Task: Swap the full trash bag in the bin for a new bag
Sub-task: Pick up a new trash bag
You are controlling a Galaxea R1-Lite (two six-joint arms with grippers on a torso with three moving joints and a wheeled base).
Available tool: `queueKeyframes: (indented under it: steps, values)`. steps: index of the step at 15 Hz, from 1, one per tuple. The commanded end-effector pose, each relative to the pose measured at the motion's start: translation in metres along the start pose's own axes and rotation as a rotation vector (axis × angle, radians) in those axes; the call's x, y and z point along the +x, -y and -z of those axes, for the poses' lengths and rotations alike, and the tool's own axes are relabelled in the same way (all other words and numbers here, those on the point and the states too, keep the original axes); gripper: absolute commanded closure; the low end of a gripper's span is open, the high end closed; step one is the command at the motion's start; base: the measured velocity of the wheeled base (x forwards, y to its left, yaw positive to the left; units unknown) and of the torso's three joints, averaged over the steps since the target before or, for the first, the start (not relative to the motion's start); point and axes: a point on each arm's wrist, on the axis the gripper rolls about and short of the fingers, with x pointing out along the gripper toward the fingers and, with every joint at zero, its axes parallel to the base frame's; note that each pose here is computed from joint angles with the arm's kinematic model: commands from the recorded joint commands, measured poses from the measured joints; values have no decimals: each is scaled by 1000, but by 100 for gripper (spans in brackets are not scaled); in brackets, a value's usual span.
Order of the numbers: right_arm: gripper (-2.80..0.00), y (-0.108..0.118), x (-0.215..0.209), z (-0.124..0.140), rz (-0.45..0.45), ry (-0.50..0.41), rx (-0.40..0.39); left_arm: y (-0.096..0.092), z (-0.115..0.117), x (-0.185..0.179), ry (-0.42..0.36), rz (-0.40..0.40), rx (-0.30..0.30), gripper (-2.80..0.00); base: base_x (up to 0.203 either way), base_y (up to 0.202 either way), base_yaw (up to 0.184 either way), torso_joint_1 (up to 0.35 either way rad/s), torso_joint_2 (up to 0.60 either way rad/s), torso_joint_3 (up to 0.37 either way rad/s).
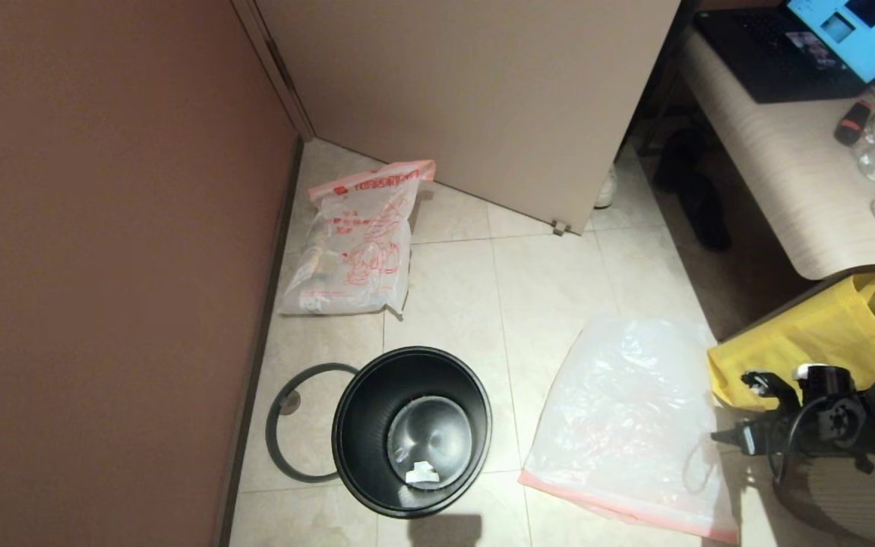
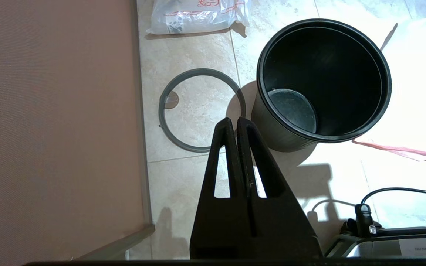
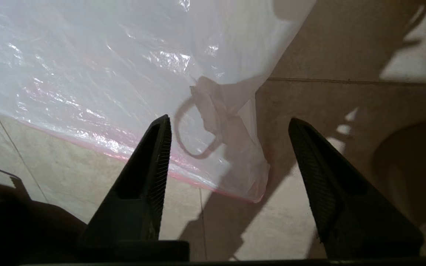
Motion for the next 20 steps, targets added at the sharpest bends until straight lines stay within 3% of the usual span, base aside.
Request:
queueKeyframes:
  steps: [1, 6, 9, 14, 20]
  values:
    - [-280, 4, 20, 5, -3, -15, -1, 0, 0, 0, -3, 0, 0, 0, 0, 0, 0, 0, 0, 0]
    - [-280, 10, 48, 30, -30, -62, 20, 0, 0, 0, -2, 0, -1, 0, 0, 0, 0, 0, 0, 0]
    - [-280, 11, 57, 37, -102, -62, 35, 0, 0, 0, -3, 0, -1, 0, 0, 0, 0, 0, 0, 0]
    - [-280, 17, 67, 22, -164, -55, 42, 0, 0, 0, -3, 2, -1, 0, 0, 0, 0, 0, 0, 0]
    - [-280, 20, 75, -10, -237, -160, 51, 0, 0, 0, -3, 2, -1, 0, 0, 0, 0, 0, 0, 0]
